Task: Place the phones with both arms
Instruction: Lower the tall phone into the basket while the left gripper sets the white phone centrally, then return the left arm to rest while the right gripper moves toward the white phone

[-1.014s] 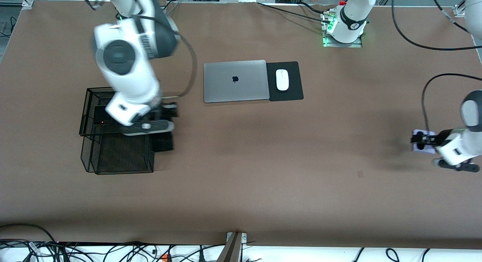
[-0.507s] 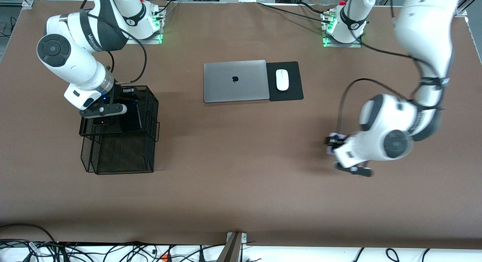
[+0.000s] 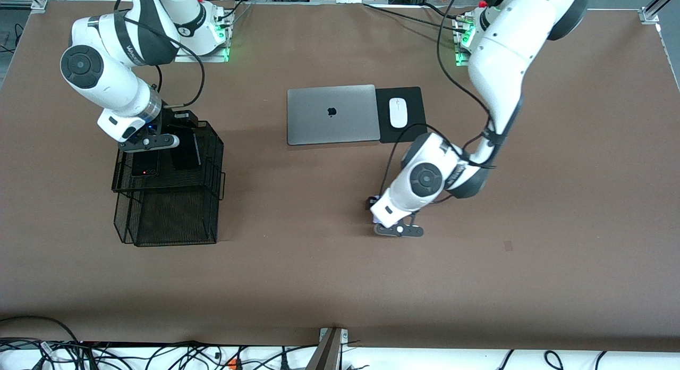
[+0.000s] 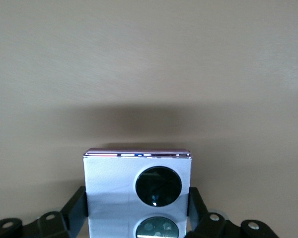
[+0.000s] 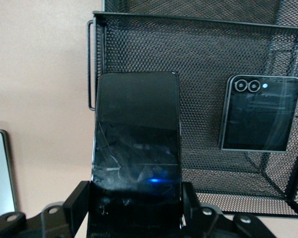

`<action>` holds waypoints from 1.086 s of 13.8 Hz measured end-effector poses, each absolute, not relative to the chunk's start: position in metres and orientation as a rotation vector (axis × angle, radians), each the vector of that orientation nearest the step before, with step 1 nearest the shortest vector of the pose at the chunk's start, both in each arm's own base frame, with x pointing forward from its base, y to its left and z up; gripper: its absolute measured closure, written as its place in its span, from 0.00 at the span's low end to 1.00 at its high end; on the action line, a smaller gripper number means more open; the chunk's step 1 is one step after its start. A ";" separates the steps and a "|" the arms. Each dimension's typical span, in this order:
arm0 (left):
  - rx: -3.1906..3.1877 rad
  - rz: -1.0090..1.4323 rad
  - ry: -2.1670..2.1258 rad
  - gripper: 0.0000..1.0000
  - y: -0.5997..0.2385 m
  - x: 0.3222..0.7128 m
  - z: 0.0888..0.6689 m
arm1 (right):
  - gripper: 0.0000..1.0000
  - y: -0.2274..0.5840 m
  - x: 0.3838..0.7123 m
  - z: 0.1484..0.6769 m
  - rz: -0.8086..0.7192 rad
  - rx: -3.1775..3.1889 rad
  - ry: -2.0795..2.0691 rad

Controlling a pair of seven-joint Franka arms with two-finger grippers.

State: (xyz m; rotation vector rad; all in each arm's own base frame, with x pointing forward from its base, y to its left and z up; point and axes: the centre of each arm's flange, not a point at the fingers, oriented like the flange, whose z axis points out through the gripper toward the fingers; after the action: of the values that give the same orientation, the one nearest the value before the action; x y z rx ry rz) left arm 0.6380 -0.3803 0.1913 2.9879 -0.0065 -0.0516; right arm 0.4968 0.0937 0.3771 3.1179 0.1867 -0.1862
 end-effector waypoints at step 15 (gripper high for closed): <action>3.065 -0.137 0.073 0.00 -0.355 0.649 0.304 | 0.22 0.089 0.518 0.337 -0.053 3.108 0.149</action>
State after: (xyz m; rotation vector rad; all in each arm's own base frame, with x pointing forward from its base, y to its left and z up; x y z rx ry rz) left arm 0.6486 -0.3552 0.3040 3.0655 0.0728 -0.1373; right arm 0.5176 0.0885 0.3369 3.1076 0.1487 -0.0526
